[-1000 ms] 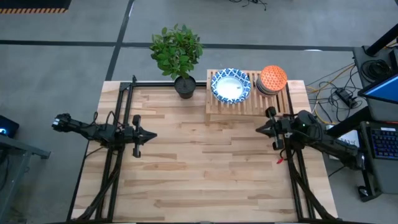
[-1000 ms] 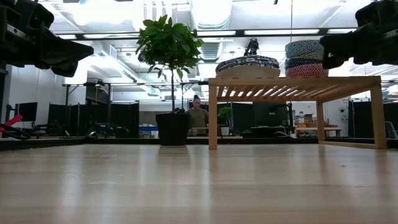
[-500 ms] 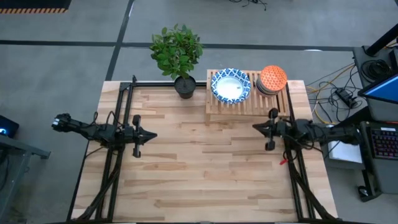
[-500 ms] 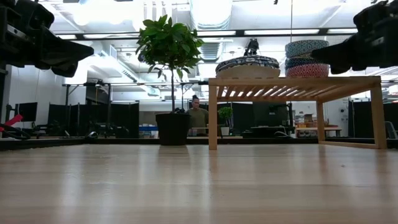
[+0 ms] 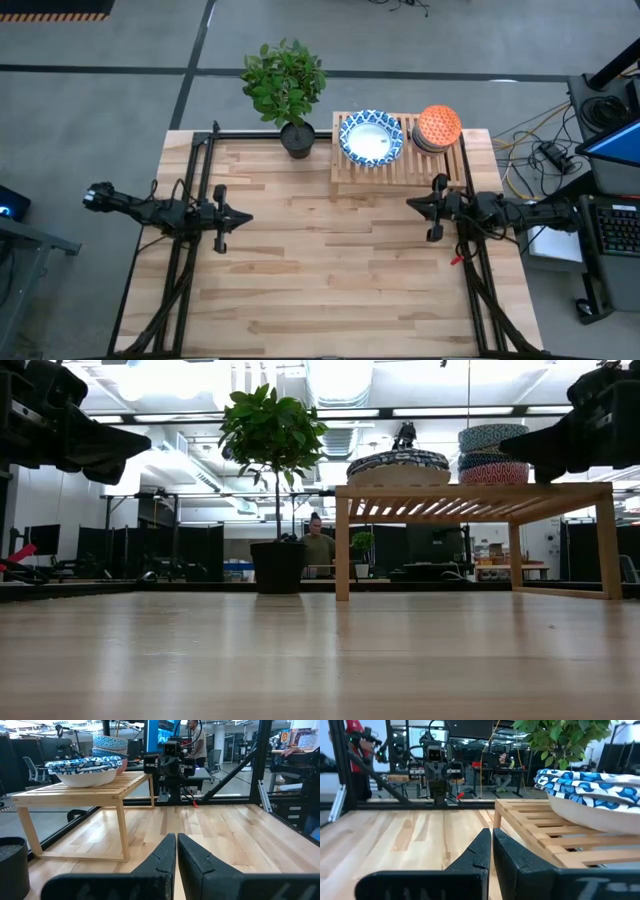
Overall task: Place and stack bowls onto a shelf
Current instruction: Return to Home Position
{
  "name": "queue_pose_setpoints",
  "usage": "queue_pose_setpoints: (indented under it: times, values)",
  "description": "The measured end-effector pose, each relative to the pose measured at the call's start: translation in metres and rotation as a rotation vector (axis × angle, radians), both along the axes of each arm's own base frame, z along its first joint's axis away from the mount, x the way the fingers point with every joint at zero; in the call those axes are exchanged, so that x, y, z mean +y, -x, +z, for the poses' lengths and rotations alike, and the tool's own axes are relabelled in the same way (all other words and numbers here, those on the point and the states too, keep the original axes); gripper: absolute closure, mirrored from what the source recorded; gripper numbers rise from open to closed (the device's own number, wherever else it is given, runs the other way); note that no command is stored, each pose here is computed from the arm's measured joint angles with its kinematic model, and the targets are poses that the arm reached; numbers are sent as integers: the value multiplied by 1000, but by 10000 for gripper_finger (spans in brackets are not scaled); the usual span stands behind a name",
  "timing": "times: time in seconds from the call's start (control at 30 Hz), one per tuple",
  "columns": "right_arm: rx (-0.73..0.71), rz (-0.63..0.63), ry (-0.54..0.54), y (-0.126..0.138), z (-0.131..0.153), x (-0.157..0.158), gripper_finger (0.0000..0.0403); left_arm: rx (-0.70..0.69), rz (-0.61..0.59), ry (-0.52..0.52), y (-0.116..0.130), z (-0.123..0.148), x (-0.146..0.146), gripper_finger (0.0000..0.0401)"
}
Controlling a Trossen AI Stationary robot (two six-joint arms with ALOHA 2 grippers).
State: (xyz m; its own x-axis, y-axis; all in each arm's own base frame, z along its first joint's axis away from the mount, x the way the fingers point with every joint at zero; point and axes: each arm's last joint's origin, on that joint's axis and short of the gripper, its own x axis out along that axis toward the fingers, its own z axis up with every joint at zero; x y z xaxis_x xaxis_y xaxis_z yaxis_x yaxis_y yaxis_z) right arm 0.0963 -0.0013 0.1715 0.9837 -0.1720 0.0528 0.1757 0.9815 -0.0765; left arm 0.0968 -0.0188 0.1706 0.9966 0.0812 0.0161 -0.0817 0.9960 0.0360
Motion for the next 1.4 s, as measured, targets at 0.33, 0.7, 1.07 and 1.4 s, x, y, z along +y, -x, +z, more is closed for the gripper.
queue_pose_setpoints:
  times: [0.33, 0.7, 1.07, 1.4]
  values:
    - [26, -6, 95, -1, -1, 0, 394, -1, 0, 1, 0, 0, 0, 401]
    - [61, -6, 121, -3, -3, 0, 394, -2, 0, 1, 0, 0, 0, 401]
    - [61, -6, 121, -3, -3, 0, 394, -2, 0, 1, 0, 0, 0, 401]
    - [61, -6, 121, -3, -3, 0, 394, -2, 0, 1, 0, 0, 0, 401]
